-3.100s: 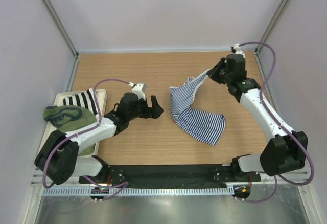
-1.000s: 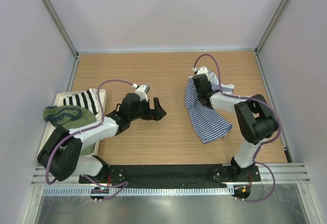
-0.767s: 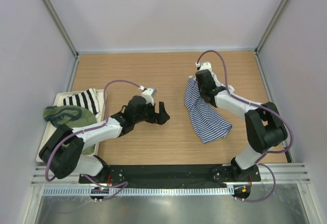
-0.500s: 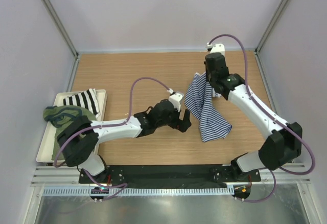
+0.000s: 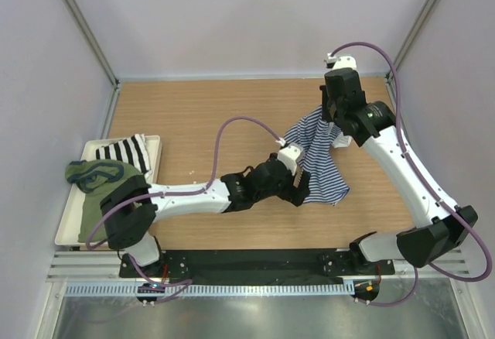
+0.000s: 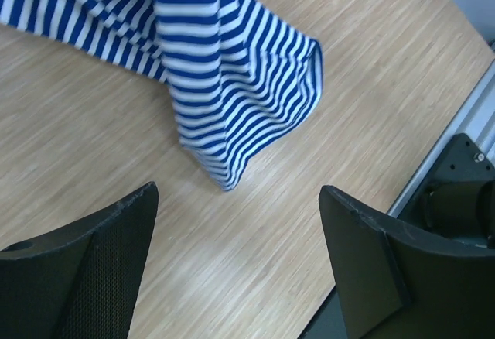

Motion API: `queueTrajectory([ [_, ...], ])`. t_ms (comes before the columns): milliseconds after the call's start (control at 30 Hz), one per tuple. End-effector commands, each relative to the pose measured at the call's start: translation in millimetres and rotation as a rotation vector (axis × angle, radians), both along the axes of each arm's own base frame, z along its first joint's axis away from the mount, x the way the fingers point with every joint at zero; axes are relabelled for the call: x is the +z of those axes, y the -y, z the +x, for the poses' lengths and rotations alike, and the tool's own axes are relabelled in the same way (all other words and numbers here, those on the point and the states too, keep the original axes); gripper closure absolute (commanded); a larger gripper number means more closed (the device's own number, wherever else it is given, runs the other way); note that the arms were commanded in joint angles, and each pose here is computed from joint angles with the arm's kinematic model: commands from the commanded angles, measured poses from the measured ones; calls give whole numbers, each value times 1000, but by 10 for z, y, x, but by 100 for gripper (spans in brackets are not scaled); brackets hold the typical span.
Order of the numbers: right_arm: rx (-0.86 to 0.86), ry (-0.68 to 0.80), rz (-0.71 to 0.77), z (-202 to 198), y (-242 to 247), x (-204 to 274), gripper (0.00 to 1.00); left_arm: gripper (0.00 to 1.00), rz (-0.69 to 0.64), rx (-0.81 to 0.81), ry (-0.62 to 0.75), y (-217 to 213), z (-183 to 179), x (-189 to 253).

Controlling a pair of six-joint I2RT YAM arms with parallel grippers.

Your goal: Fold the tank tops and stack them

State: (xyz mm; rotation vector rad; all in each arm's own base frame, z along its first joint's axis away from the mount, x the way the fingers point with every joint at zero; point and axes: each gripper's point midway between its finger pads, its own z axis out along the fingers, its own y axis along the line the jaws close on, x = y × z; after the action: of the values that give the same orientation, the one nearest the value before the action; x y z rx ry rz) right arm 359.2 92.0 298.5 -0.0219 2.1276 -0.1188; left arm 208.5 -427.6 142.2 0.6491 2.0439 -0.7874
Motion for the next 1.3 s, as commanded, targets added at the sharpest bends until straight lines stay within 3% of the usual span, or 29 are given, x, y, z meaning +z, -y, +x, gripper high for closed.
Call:
queueTrajectory([
  [0, 11, 37, 30, -24, -21, 221, 99, 15, -34, 33, 22, 207, 93, 169],
  [100, 12, 46, 30, -24, -21, 266, 99, 17, -31, 55, -2, 352, 102, 50],
  [167, 11, 53, 32, -30, -11, 301, 99, 17, 63, 133, -27, 309, 209, -234],
  [333, 16, 65, 41, -57, -10, 399, 99, 23, 169, 252, -55, 278, 370, -390],
  [433, 14, 80, 45, -68, -2, 458, 99, 51, 189, 243, -82, 300, 393, -497],
  [467, 7, 86, 45, -69, 18, 473, 99, 76, 185, 204, -101, 353, 339, -508],
  [533, -7, 89, 43, -69, 44, 468, 99, 100, 198, 182, -103, 341, 307, -464],
  [667, -97, 110, 7, -35, 253, 474, 99, 100, 219, 305, -25, -199, 506, 33],
  [767, -168, 118, 4, -4, 426, 483, 99, 100, 248, 443, -81, -1045, 775, 487],
  [833, -196, 132, 19, -4, 492, 515, 99, 100, 181, 575, -93, -1641, 1007, 929],
  [933, -190, 160, 45, -35, 494, 601, 99, 100, 90, 703, -10, -2274, 1071, 1513],
  [1033, -140, 148, 62, -143, 447, 661, 99, 100, 55, 727, 91, -2541, 955, 1940],
  [1100, -102, 120, 74, -267, 411, 636, 99, 100, 43, 695, 102, -2595, 825, 2096],
  [1267, 105, 133, 258, -908, 166, 773, 99, 100, -123, 512, 70, -2502, 313, 2284],
])
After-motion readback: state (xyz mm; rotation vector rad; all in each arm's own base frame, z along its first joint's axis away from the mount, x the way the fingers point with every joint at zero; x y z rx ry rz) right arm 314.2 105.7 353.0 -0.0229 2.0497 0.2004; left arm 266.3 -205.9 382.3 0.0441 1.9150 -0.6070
